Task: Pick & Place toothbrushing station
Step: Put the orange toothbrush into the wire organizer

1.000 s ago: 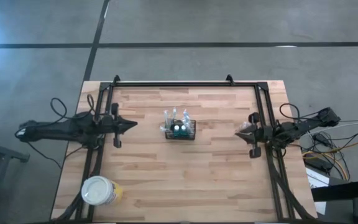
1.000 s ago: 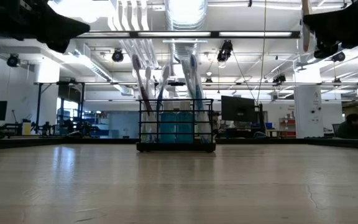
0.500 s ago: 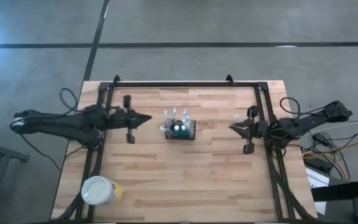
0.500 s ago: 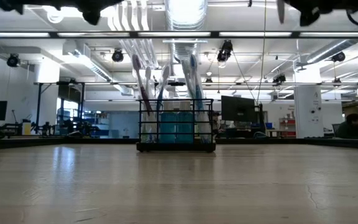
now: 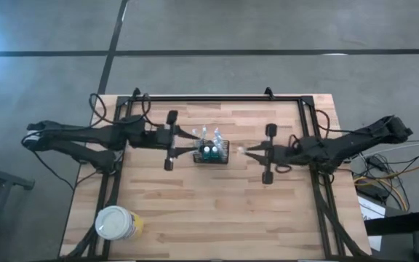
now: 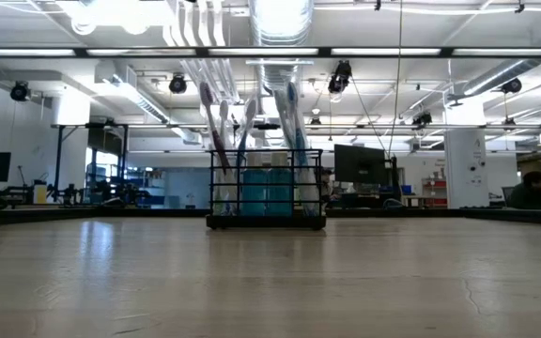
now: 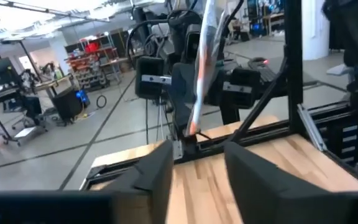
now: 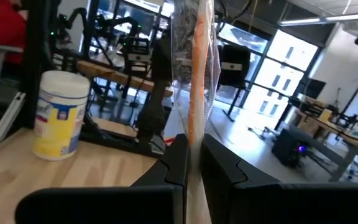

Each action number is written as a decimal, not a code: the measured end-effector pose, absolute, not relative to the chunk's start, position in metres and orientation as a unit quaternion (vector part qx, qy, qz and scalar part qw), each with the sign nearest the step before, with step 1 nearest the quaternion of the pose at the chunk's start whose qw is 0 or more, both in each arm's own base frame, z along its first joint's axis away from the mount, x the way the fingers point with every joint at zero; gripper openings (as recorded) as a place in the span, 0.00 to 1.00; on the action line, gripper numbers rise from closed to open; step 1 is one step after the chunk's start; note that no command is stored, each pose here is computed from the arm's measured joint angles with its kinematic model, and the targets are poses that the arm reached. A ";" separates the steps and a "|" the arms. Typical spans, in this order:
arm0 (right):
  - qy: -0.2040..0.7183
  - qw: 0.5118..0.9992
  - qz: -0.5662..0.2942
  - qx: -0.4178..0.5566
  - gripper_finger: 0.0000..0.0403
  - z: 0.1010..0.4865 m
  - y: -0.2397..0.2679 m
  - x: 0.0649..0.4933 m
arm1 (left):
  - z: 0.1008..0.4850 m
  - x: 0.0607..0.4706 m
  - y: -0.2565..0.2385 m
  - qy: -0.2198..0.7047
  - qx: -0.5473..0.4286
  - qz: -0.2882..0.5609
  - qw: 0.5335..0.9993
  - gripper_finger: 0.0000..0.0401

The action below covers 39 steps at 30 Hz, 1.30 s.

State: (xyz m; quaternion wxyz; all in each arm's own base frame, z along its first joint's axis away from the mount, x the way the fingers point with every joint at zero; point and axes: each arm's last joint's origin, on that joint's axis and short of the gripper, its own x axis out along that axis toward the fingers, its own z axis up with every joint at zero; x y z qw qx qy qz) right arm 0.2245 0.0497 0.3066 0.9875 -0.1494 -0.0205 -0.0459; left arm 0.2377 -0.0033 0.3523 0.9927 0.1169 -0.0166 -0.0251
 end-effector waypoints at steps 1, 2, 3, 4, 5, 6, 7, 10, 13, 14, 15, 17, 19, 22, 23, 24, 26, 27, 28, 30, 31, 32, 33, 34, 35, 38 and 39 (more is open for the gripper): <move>-0.023 0.988 -0.043 -0.149 0.05 0.307 0.047 0.229 | 0.354 0.241 -0.003 -0.016 0.118 -0.025 0.993 0.40; -0.024 0.988 -0.039 -0.147 0.05 0.306 0.045 0.234 | 0.355 0.244 -0.003 -0.017 0.120 -0.024 0.992 0.44; -0.028 0.989 -0.035 -0.143 0.05 0.305 0.042 0.239 | 0.355 0.248 -0.003 -0.019 0.123 -0.023 0.992 0.48; -0.036 0.989 -0.033 -0.137 0.05 0.305 0.038 0.245 | 0.355 0.251 -0.003 -0.020 0.129 -0.023 0.991 0.51; -0.040 0.990 -0.029 -0.134 0.05 0.304 0.034 0.249 | 0.356 0.253 -0.003 -0.027 0.135 -0.022 0.990 0.54; -0.040 0.990 -0.025 -0.130 0.05 0.301 0.030 0.252 | 0.358 0.255 -0.003 -0.039 0.138 -0.021 0.989 0.56; -0.045 0.991 -0.020 -0.125 0.05 0.300 0.025 0.256 | 0.360 0.256 -0.003 -0.050 0.141 -0.019 0.989 0.58; -0.054 0.993 -0.005 -0.103 0.05 0.294 0.014 0.266 | 0.360 0.260 -0.002 -0.067 0.144 -0.014 0.987 0.62; -0.057 0.994 0.015 -0.095 0.05 0.288 0.011 0.279 | 0.356 0.265 0.001 -0.060 0.144 -0.010 0.988 0.63; -0.049 0.994 0.017 -0.094 0.05 0.285 0.010 0.284 | 0.355 0.266 0.002 -0.056 0.141 -0.009 0.988 0.63; -0.048 0.994 0.018 -0.095 0.05 0.285 0.010 0.290 | 0.354 0.268 0.003 -0.054 0.139 -0.007 0.989 0.63; -0.040 0.994 0.016 -0.102 0.05 0.282 0.009 0.298 | 0.352 0.273 0.004 -0.050 0.134 -0.006 0.990 0.63; -0.038 0.994 0.014 -0.106 0.05 0.282 0.009 0.308 | 0.349 0.277 0.005 -0.042 0.133 -0.006 0.990 0.62; -0.030 0.994 0.015 -0.107 0.05 0.281 0.008 0.316 | 0.346 0.281 0.004 -0.036 0.129 -0.019 0.991 0.62; -0.031 0.994 0.014 -0.108 0.05 0.281 0.008 0.317 | 0.346 0.282 0.004 -0.035 0.128 -0.023 0.991 0.62; -0.030 0.994 0.014 -0.108 0.05 0.280 0.007 0.317 | 0.345 0.283 0.004 -0.034 0.127 -0.026 0.991 0.62; -0.029 0.994 0.010 -0.108 0.05 0.280 0.006 0.318 | 0.344 0.283 0.004 -0.032 0.126 -0.029 0.991 0.62; -0.028 0.994 0.010 -0.108 0.05 0.280 0.006 0.318 | 0.344 0.283 0.004 -0.030 0.125 -0.030 0.991 0.62; -0.028 0.994 0.010 -0.108 0.05 0.280 0.006 0.317 | 0.344 0.283 0.004 -0.032 0.123 -0.030 0.991 0.62; -0.027 0.994 0.010 -0.108 0.05 0.280 0.006 0.317 | 0.347 0.281 0.003 -0.037 0.121 -0.030 0.991 0.62; -0.028 0.994 0.011 -0.108 0.05 0.280 0.006 0.317 | 0.348 0.281 0.003 -0.041 0.120 -0.030 0.991 0.62; -0.027 0.994 0.011 -0.108 0.05 0.280 0.006 0.317 | 0.349 0.280 0.003 -0.044 0.120 -0.030 0.991 0.62; -0.026 0.994 0.011 -0.108 0.05 0.279 0.006 0.317 | 0.349 0.280 0.003 -0.045 0.120 -0.032 0.991 0.61; -0.025 0.994 0.011 -0.108 0.05 0.279 0.006 0.317 | 0.349 0.280 0.003 -0.044 0.119 -0.034 0.991 0.59; -0.024 0.994 0.011 -0.108 0.05 0.279 0.006 0.317 | 0.348 0.281 0.003 -0.044 0.119 -0.038 0.991 0.57; -0.022 0.994 0.011 -0.108 0.05 0.278 0.006 0.317 | 0.348 0.281 0.003 -0.044 0.119 -0.041 0.991 0.47; -0.022 0.994 0.011 -0.108 0.05 0.278 0.006 0.317 | 0.348 0.281 0.003 -0.044 0.117 -0.041 0.991 0.44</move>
